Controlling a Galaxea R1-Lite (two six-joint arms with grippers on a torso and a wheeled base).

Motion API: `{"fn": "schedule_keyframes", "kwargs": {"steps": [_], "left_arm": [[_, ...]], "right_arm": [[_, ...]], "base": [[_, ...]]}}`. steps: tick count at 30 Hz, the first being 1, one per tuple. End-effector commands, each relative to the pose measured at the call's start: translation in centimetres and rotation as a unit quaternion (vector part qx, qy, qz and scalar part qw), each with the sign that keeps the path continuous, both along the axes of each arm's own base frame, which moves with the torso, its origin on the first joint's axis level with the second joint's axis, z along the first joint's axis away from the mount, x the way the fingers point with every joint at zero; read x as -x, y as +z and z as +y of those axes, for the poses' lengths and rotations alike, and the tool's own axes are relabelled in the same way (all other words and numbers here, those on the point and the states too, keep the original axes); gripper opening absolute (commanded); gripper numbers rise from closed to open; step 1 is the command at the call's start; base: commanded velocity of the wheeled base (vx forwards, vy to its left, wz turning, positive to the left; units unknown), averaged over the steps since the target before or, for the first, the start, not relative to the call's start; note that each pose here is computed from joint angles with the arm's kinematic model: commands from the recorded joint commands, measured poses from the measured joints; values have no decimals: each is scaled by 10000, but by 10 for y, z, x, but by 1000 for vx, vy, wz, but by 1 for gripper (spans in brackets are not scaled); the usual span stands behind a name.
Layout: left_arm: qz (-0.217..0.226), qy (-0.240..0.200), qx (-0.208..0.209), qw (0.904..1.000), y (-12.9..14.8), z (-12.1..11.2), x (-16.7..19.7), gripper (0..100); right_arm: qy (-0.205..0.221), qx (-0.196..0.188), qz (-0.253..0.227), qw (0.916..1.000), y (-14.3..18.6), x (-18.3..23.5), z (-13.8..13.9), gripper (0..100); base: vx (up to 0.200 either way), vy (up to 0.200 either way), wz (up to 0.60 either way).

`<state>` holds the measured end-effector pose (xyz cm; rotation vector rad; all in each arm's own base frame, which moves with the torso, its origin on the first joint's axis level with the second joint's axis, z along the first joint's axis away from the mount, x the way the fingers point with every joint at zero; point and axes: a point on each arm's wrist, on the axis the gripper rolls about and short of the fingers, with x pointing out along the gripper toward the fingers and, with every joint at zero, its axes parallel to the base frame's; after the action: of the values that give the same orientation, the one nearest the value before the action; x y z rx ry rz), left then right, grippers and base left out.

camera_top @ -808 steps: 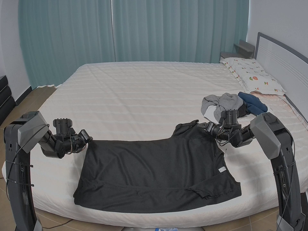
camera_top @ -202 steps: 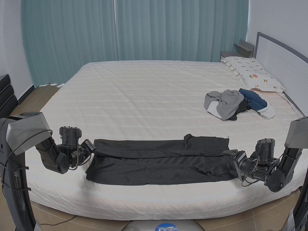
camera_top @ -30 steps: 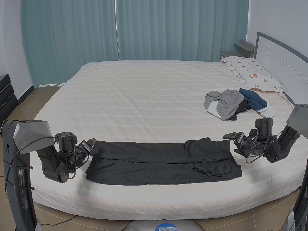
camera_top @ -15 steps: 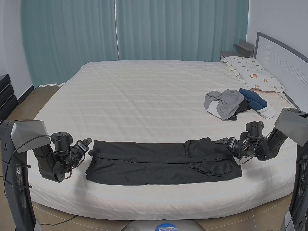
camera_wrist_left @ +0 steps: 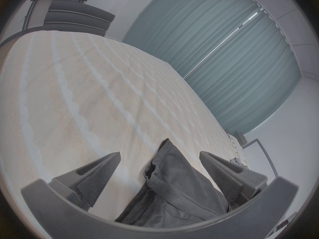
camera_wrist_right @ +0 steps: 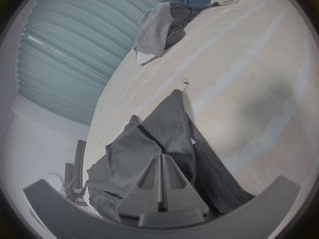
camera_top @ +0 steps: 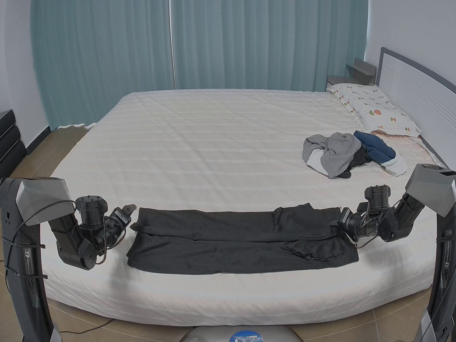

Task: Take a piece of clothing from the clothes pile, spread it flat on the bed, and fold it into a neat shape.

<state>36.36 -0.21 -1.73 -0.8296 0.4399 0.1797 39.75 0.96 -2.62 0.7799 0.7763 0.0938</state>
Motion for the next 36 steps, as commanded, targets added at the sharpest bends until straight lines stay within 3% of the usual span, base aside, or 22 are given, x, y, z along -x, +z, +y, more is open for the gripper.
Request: {"fn": "schedule_keyframes", "kwargs": {"steps": [1,20,23,29,36], "left_arm": [[3,-4,0,10000,0,0,0,100],[-96,-12,1,10000,5,-1,-5,100],[-212,-68,-1,9998,10,-5,-14,100],[295,-173,11,9994,20,-10,-48,100],[30,-650,260,9975,27,-13,-72,100]], "right_arm": [[-114,-16,49,9999,0,5,-8,0],[-296,82,-16,9995,-2,13,-25,0],[-280,74,-91,9995,-4,15,-24,0],[-263,60,-198,9994,-9,18,-21,0],[-255,74,-185,9995,-11,18,-20,0]], "base": [[0,0,0],[0,0,0],[0,0,0],[0,0,0],[0,0,0]]}}
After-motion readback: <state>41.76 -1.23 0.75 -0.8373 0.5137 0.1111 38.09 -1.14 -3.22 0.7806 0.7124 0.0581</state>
